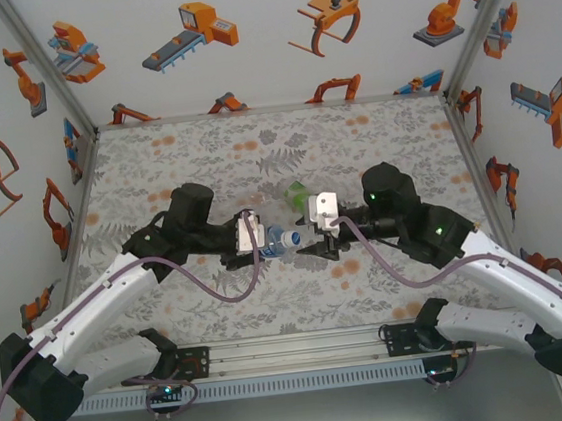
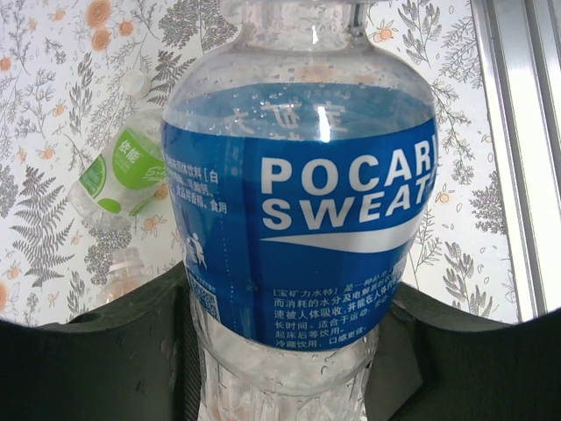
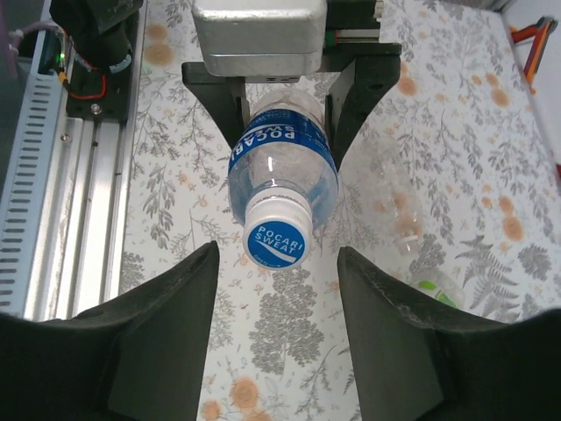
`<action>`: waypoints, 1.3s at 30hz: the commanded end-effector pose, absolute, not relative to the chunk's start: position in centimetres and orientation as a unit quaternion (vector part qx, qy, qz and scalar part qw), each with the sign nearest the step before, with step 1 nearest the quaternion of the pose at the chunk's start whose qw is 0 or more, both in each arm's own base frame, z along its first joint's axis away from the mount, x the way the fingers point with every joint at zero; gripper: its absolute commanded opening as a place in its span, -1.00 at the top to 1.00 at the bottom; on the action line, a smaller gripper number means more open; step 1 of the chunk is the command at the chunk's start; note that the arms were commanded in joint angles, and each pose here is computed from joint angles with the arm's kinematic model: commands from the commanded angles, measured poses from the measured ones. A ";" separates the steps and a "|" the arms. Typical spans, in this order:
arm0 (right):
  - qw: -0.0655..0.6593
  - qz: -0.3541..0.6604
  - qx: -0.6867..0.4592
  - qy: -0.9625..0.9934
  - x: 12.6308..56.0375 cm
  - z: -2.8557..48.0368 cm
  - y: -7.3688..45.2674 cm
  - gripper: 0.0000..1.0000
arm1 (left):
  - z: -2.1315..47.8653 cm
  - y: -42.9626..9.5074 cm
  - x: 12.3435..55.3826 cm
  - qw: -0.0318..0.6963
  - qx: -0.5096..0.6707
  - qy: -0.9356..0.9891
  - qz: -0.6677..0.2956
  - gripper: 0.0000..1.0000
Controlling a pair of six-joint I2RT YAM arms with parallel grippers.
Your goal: Screw on the bottle caps
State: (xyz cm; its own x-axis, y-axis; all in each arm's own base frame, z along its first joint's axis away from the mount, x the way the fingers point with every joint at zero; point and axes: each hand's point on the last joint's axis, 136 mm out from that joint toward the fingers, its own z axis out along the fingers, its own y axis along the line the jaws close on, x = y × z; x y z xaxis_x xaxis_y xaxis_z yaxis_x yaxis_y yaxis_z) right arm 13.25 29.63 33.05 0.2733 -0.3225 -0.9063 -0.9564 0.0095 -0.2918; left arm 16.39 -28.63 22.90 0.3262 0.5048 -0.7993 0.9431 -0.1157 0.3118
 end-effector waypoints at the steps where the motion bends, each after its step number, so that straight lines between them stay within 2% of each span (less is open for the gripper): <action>1: 0.518 0.324 -0.635 0.473 13.0 33.7 30.1 0.03 | 24.2 -28.8 15.6 0.430 0.706 0.493 -0.273 1.00; 8: 0.512 0.340 -0.631 0.474 13.0 33.2 30.7 0.21 | 24.2 -28.7 15.7 0.431 0.705 0.494 -0.271 1.00; 13: 0.506 0.378 -0.569 0.526 14.0 33.6 31.0 0.58 | 24.2 -28.7 15.8 0.431 0.704 0.496 -0.269 1.00; 17: 0.465 0.453 -0.349 0.676 17.9 33.9 30.8 1.00 | 24.0 -28.6 16.4 0.435 0.700 0.506 -0.255 1.00; 20: 0.377 0.490 -0.116 0.777 21.1 31.9 29.7 1.00 | 23.9 -28.6 17.0 0.438 0.695 0.515 -0.243 1.00; 23: 0.278 0.528 0.063 0.800 22.0 29.7 29.4 1.00 | 23.6 -28.7 17.7 0.440 0.690 0.525 -0.235 1.00; 26: 0.238 0.531 0.157 0.798 22.5 28.7 28.6 1.00 | 23.4 -28.8 17.9 0.441 0.688 0.526 -0.234 1.00; 27: 0.242 0.530 0.161 0.797 22.7 28.9 28.4 0.99 | 23.4 -28.8 18.0 0.442 0.688 0.527 -0.234 1.00; 31: 0.282 0.505 0.111 0.808 22.8 29.7 28.2 0.68 | 22.7 -28.7 18.0 0.436 0.691 0.528 -0.231 1.00; 33: 0.321 0.496 0.051 0.805 22.6 31.1 28.1 0.48 | 22.2 -28.7 17.9 0.426 0.695 0.531 -0.230 1.00; 36: 0.391 0.467 -0.053 0.791 21.8 33.4 27.4 0.07 | 22.3 -28.6 17.7 0.422 0.699 0.528 -0.232 1.00; 39: 0.460 0.426 -0.175 0.759 20.6 35.7 26.9 -0.04 | 22.7 -28.8 17.3 0.421 0.701 0.523 -0.241 1.00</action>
